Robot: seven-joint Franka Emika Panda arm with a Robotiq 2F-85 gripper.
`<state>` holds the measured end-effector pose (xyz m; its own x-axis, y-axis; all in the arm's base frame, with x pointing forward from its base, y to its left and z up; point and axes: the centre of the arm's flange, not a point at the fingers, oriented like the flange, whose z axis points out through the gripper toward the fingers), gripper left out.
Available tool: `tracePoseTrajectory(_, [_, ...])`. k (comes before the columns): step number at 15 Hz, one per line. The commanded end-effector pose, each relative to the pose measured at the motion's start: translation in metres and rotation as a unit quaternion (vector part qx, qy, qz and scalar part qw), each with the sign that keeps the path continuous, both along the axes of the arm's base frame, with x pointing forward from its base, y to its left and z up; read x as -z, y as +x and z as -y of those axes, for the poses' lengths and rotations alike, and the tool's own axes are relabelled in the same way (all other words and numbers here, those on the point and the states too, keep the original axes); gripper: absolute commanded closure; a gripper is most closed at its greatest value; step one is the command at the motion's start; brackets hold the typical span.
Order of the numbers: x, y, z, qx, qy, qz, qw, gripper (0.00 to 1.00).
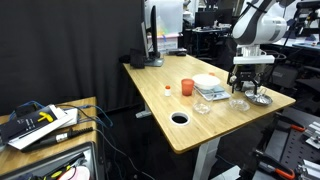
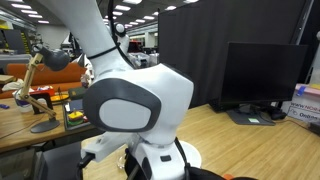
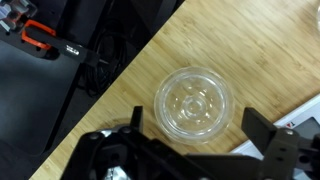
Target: Take the clear lid from the table and put it on the clear cup
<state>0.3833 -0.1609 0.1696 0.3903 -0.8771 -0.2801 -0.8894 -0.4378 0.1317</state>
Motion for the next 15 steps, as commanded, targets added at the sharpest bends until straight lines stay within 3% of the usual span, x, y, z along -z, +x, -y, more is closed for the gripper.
tracePoseTrajectory(1, [0.0,0.0,0.0,0.0,0.0,0.0,1.0,0.0])
tracePoseTrajectory(15, [0.036,0.004,-0.004,0.007,-0.002,-0.026,0.9996,0.0])
